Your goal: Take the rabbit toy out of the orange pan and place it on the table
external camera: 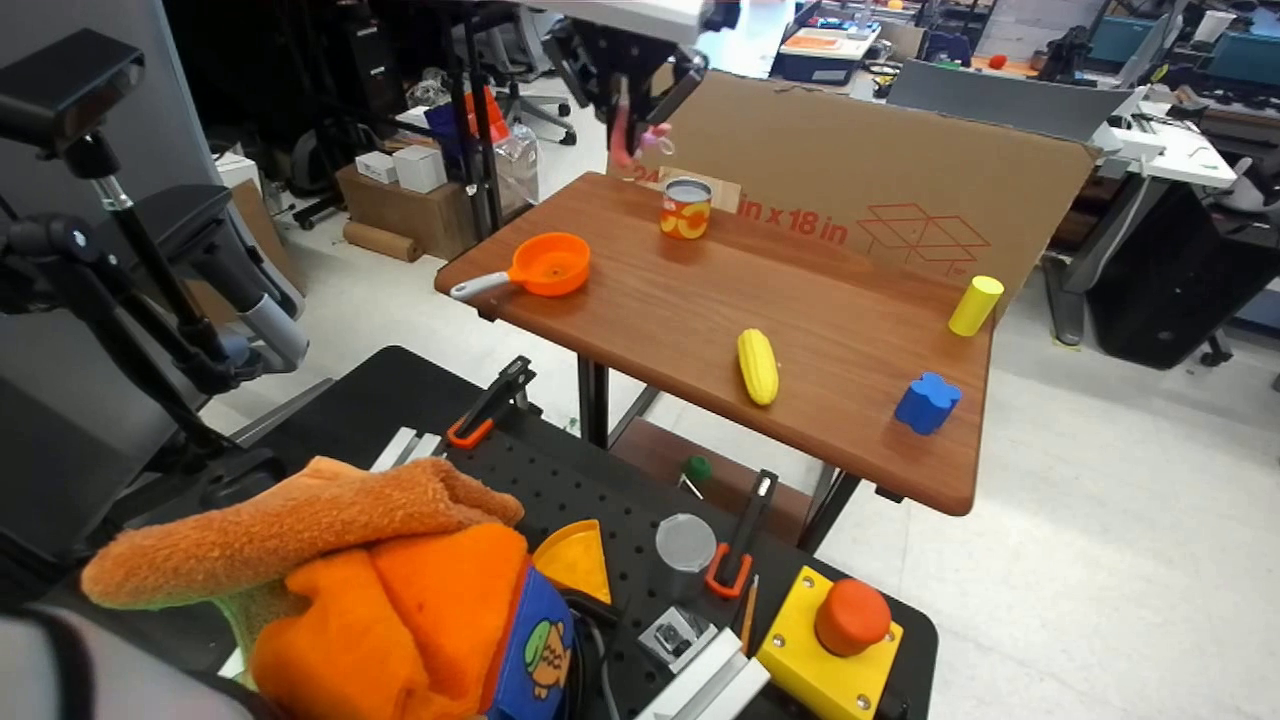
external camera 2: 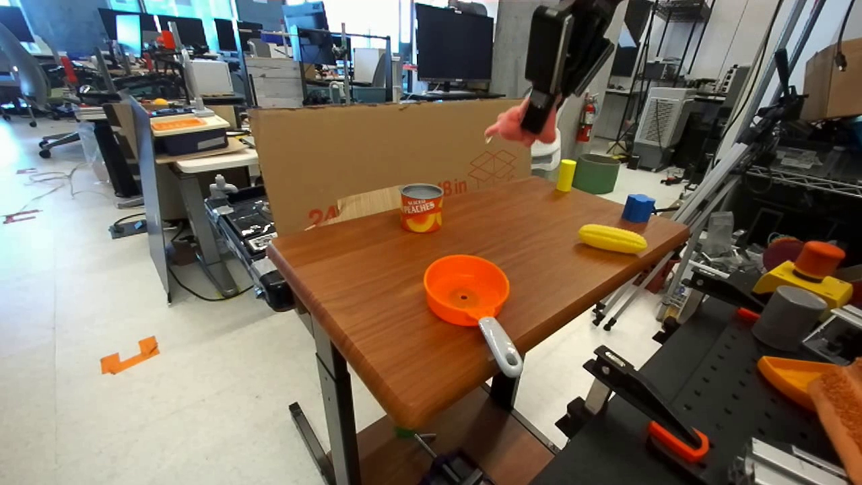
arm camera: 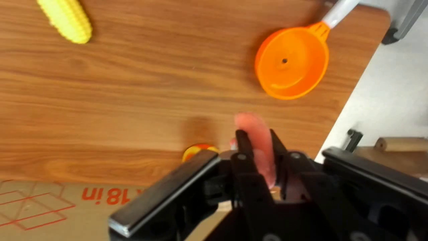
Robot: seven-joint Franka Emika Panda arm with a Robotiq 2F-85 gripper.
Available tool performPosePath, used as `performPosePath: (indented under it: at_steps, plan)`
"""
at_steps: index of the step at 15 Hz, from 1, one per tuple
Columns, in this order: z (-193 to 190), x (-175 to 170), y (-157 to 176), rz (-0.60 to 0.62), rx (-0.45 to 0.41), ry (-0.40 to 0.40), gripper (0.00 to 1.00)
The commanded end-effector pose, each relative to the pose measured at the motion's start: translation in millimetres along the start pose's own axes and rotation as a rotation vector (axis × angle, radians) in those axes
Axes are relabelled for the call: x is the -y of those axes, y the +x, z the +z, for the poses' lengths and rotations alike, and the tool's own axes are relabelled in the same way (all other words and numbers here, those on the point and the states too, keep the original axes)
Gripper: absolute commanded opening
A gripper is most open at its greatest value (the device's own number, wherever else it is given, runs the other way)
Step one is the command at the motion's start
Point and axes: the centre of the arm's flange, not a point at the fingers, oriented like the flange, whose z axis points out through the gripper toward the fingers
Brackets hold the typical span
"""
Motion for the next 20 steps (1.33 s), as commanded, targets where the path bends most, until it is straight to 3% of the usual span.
performPosePath:
  at_steps: [1, 3, 6, 11, 16, 20]
  plan:
    - [-24.6, -70.4, 54.3, 0.123, -0.032, -0.022, 0.03]
    - [-32.6, -108.2, 72.6, 0.187, -0.044, -0.034, 0.03]
    - [-12.5, -159.7, 101.7, 0.280, 0.029, -0.035, 0.03]
    - [58.6, -205.3, 112.5, 0.360, 0.191, -0.030, 0.03]
    - [118.3, -250.1, 124.4, 0.436, 0.239, -0.087, 0.03]
    - [156.2, -260.3, 126.5, 0.455, 0.298, -0.164, 0.03]
